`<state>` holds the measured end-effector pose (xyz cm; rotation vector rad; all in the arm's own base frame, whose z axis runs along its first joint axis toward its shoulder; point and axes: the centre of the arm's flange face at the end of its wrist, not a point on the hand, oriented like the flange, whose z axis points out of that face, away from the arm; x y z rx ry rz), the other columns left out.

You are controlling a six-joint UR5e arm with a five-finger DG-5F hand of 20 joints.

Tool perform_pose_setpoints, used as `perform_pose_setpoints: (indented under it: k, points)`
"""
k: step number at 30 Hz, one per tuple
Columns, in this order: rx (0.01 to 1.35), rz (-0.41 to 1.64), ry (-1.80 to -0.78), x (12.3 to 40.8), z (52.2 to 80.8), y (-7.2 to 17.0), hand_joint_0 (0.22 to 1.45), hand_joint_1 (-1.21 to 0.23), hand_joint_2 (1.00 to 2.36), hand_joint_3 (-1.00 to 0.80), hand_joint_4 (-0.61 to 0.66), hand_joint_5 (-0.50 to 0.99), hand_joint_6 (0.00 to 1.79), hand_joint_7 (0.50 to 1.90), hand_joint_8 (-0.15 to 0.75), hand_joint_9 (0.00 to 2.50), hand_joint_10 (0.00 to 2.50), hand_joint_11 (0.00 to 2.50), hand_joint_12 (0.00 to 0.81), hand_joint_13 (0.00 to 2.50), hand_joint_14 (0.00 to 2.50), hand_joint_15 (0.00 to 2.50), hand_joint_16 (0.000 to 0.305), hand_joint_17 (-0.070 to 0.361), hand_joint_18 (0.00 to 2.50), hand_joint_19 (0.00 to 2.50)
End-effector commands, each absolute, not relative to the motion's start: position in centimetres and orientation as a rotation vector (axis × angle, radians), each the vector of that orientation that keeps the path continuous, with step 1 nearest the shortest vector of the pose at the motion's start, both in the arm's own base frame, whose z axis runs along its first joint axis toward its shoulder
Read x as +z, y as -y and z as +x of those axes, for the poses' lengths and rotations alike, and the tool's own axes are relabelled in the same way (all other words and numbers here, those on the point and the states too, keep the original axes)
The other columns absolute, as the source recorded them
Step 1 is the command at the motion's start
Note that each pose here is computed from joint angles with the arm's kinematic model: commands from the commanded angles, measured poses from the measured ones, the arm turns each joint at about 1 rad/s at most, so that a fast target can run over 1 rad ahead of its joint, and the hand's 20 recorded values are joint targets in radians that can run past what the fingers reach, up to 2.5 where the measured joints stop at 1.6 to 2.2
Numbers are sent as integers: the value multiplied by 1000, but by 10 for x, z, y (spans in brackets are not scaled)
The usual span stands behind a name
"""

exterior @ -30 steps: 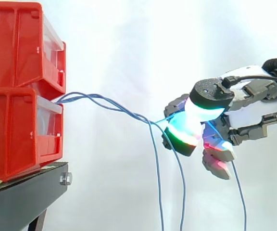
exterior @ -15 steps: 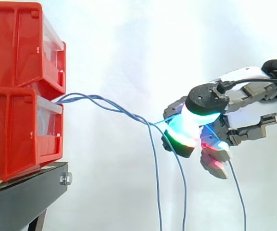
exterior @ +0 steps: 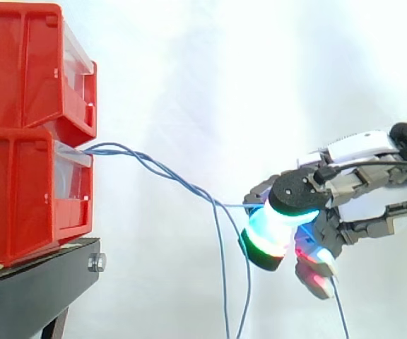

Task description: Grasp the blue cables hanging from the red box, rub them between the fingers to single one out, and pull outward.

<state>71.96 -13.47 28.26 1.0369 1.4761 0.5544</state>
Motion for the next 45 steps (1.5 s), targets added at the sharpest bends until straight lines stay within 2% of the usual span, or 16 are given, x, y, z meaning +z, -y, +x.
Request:
perform_pose_setpoints:
  k: [1,12,25,28,32,39,45]
  points:
    - [569,1029,-1447,273,720,134,582,-777,1016,-262,-59,-86,887,1110,197,1258,26,849,298,1094,34,947,41,91,911,857]
    - [635,1112,-1406,271,719,134,581,-770,1015,-271,-53,-86,886,1110,197,1257,27,848,294,1093,34,959,41,91,912,857]
    - [698,1329,-1406,261,703,134,581,-765,1015,-273,-47,-86,886,1102,204,1258,27,854,297,1096,34,954,41,92,911,860]
    - [704,1376,-1416,244,695,130,579,-765,1017,-271,-49,-86,885,1104,198,1260,26,843,295,1097,34,949,41,91,911,867]
    - [743,1424,-1369,231,691,125,581,-763,1015,-279,-48,-85,885,1094,199,1261,26,851,296,1096,35,963,41,92,914,866]
    - [771,1477,-1347,230,689,124,584,-757,1013,-314,-35,-86,877,1091,198,1259,29,847,298,1091,34,949,41,92,907,859]
    - [796,1450,-1323,251,700,123,568,-744,1007,-412,-30,-84,861,1047,195,1257,24,845,300,1089,36,948,42,94,908,863]
